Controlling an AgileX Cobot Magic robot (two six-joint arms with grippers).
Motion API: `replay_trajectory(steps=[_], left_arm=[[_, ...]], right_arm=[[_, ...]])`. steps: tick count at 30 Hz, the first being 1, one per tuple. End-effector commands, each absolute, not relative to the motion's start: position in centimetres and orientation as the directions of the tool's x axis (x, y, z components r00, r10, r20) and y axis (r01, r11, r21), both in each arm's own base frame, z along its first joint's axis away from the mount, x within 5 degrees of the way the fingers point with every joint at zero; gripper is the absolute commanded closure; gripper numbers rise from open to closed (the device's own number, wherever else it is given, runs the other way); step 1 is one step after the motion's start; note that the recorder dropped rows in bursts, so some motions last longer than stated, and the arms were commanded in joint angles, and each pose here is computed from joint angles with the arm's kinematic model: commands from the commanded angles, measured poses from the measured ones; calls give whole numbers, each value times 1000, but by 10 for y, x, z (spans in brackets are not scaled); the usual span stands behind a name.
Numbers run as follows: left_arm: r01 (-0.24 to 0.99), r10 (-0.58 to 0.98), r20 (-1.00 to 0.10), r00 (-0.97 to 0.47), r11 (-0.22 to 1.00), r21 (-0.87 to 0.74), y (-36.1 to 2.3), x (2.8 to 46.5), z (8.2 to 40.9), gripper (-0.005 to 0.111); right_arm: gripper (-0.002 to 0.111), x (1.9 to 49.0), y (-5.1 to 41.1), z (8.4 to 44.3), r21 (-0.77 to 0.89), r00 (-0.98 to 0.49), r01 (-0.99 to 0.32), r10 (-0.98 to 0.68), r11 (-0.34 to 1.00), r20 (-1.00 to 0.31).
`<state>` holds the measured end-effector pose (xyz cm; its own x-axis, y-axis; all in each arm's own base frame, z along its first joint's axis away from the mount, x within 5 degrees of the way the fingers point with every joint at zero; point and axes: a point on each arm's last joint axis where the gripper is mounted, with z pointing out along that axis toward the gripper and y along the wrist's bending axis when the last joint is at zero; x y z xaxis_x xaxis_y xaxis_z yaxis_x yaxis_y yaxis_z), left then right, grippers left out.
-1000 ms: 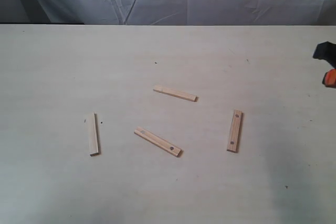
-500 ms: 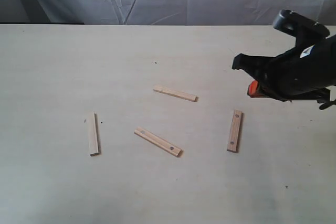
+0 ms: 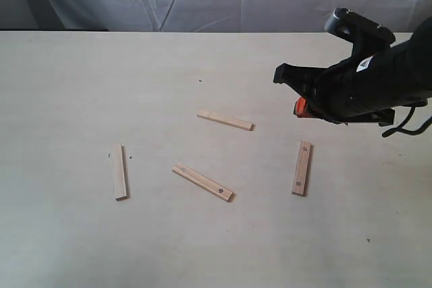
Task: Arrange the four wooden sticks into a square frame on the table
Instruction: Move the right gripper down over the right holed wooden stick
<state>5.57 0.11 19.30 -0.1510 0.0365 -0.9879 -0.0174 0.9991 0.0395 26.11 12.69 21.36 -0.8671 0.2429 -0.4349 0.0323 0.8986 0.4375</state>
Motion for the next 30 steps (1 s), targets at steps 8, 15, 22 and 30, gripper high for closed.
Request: replay_trajectory(steps=[8, 15, 22, 30], left_arm=[[-18, 36, -988, -151, 999, 40, 1, 55, 192, 107], [-18, 36, -988, -151, 999, 40, 1, 55, 192, 107], [-18, 36, -988, -151, 999, 40, 1, 55, 192, 107], [-18, 36, -988, -151, 999, 40, 1, 55, 192, 107]], right_arm=[[109, 270, 143, 235, 469, -873, -2, 227, 883, -432], [109, 288, 189, 218, 399, -920, -54, 110, 916, -377], [109, 308, 217, 182, 360, -955, 6, 112, 933, -276], [109, 318, 261, 163, 327, -972, -51, 29, 944, -234]])
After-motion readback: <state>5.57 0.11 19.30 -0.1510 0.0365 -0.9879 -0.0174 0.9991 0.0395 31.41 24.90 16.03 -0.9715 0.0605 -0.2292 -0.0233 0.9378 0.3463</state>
